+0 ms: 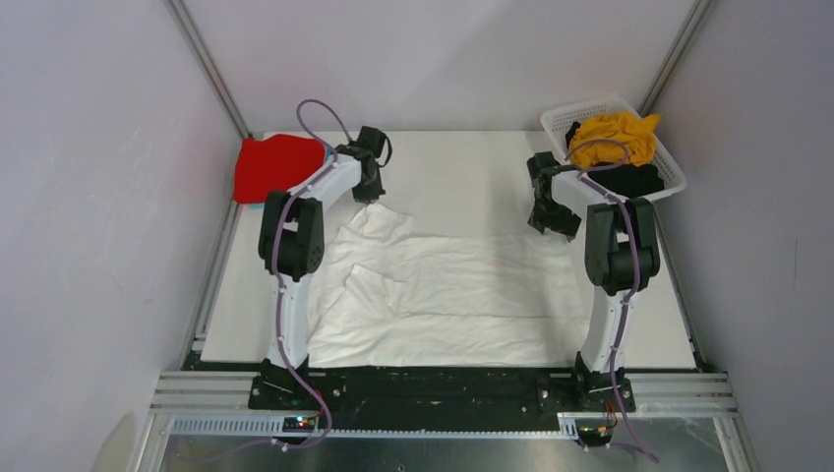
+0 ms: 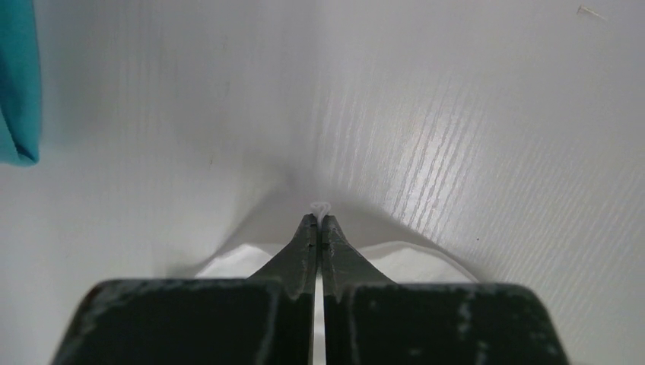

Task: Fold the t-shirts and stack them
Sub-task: Grab the side of the flattened tshirt furthest away from the robot with both arms

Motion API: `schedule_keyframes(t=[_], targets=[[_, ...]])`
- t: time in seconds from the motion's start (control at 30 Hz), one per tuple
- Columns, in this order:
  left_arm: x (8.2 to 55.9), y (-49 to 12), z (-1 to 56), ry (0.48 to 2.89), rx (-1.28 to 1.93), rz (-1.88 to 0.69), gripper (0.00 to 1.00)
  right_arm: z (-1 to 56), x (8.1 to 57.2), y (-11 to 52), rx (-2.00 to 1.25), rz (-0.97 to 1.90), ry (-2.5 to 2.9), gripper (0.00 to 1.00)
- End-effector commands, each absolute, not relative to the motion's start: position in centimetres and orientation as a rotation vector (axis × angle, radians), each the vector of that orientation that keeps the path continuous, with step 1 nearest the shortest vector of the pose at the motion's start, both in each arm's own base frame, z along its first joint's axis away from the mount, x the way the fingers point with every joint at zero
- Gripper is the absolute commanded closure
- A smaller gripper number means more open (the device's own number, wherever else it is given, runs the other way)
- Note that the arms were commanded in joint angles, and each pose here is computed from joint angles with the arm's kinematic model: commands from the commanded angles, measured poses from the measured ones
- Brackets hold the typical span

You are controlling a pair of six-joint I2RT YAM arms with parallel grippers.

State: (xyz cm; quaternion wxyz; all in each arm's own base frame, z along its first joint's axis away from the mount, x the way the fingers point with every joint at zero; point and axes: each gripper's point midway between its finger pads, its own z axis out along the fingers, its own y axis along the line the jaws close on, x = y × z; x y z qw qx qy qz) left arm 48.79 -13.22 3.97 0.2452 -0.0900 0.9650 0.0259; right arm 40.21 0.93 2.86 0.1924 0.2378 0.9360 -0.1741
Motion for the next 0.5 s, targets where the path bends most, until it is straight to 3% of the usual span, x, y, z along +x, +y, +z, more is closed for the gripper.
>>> schedule_keyframes(t=[0.0,0.07,0.33,0.4,0.47], targets=[[49.4,-13.2,8.0,2.539,-0.268,0.05,1.0,3.0,37.8,-1.1,0.745,-0.582,2.633,0.31],[49.3,-13.2,8.0,2.538,-0.268,0.052,1.0,3.0,38.3,-1.0,0.754,-0.558,2.62,0.41],[49.1,-12.9,8.4,2.531,-0.261,0.066,1.0,2.9,40.3,-1.0,0.779,-0.512,2.58,0.62],[49.1,-12.8,8.5,2.527,-0.261,0.07,1.0,2.8,40.7,-0.9,0.771,-0.518,2.586,0.7],[49.1,-12.7,8.8,2.52,-0.264,0.071,1.0,2.8,41.0,-0.7,0.759,-0.519,2.593,0.84]])
